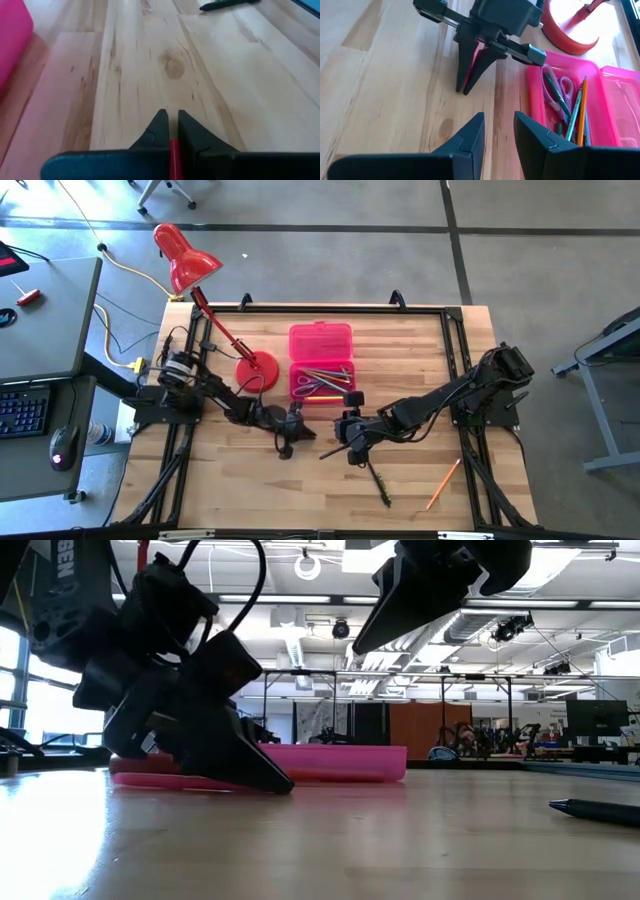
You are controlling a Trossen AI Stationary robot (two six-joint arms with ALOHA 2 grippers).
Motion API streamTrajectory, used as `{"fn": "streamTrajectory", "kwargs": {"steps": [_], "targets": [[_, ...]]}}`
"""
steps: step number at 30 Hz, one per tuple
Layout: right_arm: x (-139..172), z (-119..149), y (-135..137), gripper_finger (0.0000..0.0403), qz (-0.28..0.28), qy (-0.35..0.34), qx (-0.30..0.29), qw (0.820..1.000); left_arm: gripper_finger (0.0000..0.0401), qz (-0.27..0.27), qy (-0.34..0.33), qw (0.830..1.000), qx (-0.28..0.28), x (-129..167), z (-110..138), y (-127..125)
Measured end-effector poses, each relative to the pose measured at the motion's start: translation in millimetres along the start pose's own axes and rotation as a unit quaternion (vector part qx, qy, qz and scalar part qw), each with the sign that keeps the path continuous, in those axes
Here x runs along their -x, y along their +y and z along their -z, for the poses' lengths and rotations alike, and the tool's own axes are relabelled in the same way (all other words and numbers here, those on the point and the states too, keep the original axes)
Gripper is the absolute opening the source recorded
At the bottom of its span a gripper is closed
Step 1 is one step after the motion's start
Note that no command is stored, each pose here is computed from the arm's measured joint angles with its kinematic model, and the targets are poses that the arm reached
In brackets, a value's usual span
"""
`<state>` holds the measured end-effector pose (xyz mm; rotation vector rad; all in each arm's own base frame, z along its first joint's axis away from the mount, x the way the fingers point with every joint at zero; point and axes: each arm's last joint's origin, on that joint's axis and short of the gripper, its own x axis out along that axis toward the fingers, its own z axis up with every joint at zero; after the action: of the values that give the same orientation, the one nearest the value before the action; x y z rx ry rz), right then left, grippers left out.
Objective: Pick & place school supplies into a supply box
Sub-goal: Put the pink pen into the pink supply box
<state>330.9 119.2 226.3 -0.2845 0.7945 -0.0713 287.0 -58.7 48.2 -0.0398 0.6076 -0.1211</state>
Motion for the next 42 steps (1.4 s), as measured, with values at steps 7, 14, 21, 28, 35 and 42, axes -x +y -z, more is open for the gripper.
{"fn": "streamTrajectory", "kwargs": {"steps": [7,14,21,28,35,42], "targets": [[0,0,0,0.0083,0.0,0.0,0.011,1.0,0.0046,-0.007,-0.056,0.998,0.013,0,-23,0],[0,0,0,0.0083,0.0,0.001,0.01,1.0,0.0035,0.009,-0.11,0.994,0.012,7,-72,-6],[0,0,0,0.0083,0.0,0.0,-0.004,1.0,0.0029,-0.078,-0.105,0.99,-0.056,10,-124,0],[5,3,11,0.0083,0.003,0.006,0.006,1.0,0.003,-0.099,0.017,0.993,-0.061,8,-149,18],[15,5,32,0.0083,0.014,-0.016,0.013,1.0,0.0035,-0.081,0.116,0.988,-0.058,62,-170,13],[-2,21,46,0.0083,-0.03,-0.162,-0.059,0.985,0.0041,-0.098,0.145,0.985,0.012,167,-178,5]]}}
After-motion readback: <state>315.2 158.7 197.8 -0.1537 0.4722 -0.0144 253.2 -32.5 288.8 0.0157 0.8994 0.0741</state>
